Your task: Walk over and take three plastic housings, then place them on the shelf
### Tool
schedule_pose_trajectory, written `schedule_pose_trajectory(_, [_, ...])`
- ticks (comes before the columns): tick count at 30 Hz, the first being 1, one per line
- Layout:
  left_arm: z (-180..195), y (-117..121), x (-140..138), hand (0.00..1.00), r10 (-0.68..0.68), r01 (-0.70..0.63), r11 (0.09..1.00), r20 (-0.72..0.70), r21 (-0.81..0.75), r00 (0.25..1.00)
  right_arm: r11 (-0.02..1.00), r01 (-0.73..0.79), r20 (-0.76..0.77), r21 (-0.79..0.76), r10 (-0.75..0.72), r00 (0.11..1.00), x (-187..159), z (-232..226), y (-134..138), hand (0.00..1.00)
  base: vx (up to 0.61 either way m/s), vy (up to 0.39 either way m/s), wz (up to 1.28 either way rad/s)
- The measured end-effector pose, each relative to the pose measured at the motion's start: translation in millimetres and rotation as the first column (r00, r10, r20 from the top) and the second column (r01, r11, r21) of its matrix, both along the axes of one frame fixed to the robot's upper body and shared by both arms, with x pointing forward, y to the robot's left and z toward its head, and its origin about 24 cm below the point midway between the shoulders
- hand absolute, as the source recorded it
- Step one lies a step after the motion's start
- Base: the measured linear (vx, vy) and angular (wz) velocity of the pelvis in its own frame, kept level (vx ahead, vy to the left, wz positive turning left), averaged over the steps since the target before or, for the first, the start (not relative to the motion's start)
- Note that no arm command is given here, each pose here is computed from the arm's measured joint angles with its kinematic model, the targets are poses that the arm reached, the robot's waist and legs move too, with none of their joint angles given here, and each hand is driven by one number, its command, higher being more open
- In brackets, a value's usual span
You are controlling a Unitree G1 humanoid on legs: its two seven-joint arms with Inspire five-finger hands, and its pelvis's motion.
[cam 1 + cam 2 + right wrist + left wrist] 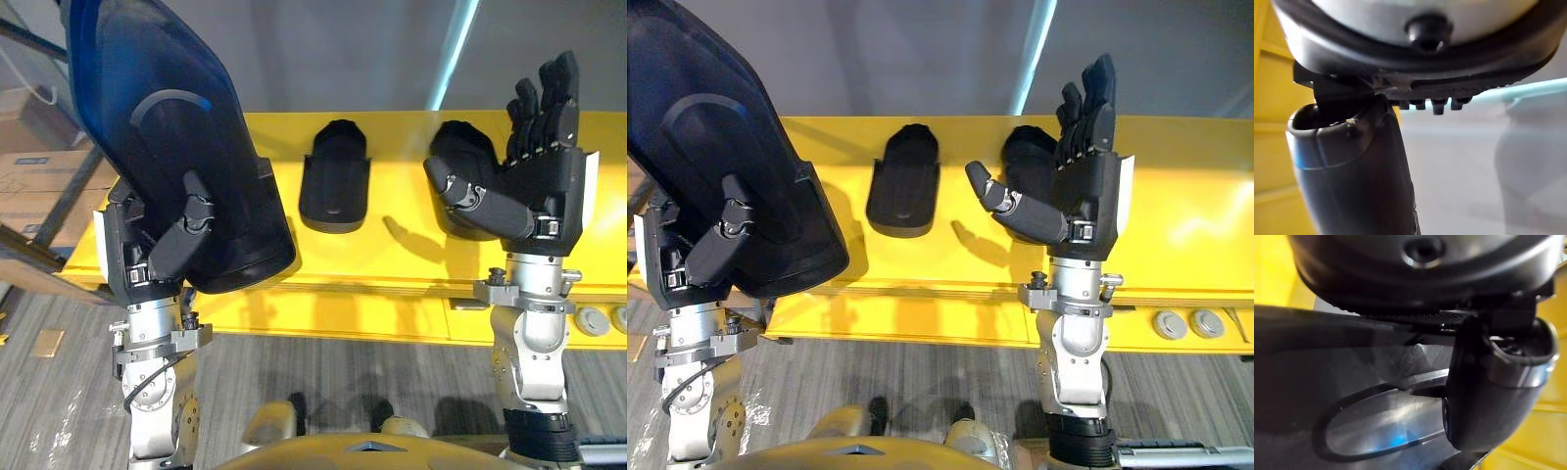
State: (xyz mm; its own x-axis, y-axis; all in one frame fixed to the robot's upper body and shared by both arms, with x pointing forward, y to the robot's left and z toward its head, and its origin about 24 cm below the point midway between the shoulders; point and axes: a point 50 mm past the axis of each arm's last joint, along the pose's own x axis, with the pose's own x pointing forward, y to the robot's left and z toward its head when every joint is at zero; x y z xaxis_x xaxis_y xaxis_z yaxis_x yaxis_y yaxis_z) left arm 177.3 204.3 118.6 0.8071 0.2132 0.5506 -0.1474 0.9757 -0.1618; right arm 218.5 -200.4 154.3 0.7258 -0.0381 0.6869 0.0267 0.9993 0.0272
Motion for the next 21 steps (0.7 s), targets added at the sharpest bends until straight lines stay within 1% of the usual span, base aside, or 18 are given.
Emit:
schedule_pose_trajectory(2, [-1,-1,-1,0.0,-0.015,0.015,1.0,-0.009,0.021,1.0,0.999,-0.047,0.003,0.024,0.047,0.999,0,0,1,1.0,-0.08,0.354,0.13])
schedule_pose_trajectory(4, [-6,-1,-5,0.0,-0.002,0.005,0.998,-0.044,0.059,0.999,0.995,-0.093,0.005,0.039,0.093,0.996,1,-2,0,1.0,-0.07,0.567,-0.28])
schedule_pose_trajectory(5, [-11,0,-9,0.0,0.004,0.003,0.996,-0.079,0.084,0.997,0.995,-0.099,-0.009,0.026,0.099,0.995,2,-4,-1,1.0,-0.07,0.606,-0.33])
schedule_pose_trajectory(7, [-11,2,-10,0.0,-0.007,0.021,0.99,-0.096,0.139,0.995,0.995,-0.091,-0.04,0.03,0.092,0.995,3,-11,-3,1.0,-0.07,0.684,0.11])
schedule_pose_trajectory(8, [-9,7,-8,0.0,-0.022,0.04,0.981,-0.096,0.188,0.995,0.995,-0.086,-0.072,0.051,0.09,0.993,6,-19,-1,1.0,-0.08,0.642,0.0])
schedule_pose_trajectory(10, [-12,15,-9,0.0,-0.01,0.04,0.976,-0.14,0.213,0.99,0.994,-0.102,-0.133,0.036,0.106,0.985,10,-30,7,1.0,-0.08,0.352,-0.55])
schedule_pose_trajectory(11, [-19,21,-9,0.0,0.005,0.035,0.975,-0.178,0.22,0.984,0.99,-0.136,-0.157,0.037,0.14,0.978,11,-34,13,1.0,-0.12,0.312,-0.53])
schedule_pose_trajectory(13, [-26,29,-9,0.0,0.012,0.033,0.98,-0.222,0.197,0.975,0.985,-0.172,-0.152,0.029,0.174,0.973,11,-33,19,1.0,-0.05,0.141,-0.23])
schedule_pose_trajectory(15, [-26,29,-5,0.0,-0.021,0.053,0.989,-0.226,0.14,0.974,0.988,-0.154,-0.095,0.018,0.155,0.983,8,-23,15,1.0,0.07,0.029,0.08])
schedule_pose_trajectory(17, [-22,20,6,0.0,-0.051,0.08,0.988,-0.21,0.133,0.976,0.994,-0.113,-0.059,0.014,0.113,0.992,5,-17,7,1.0,0.04,-0.006,0.56])
schedule_pose_trajectory(20, [-17,3,21,0.0,-0.093,0.117,0.986,-0.193,0.115,0.977,0.998,-0.067,-0.066,0.02,0.068,0.995,5,-17,-2,1.0,0.0,-0.037,0.4])
schedule_pose_trajectory(21, [-17,-2,23,0.0,-0.086,0.113,0.985,-0.193,0.132,0.977,0.998,-0.055,-0.074,0.021,0.056,0.996,5,-17,-4,1.0,0.01,-0.066,0.27])
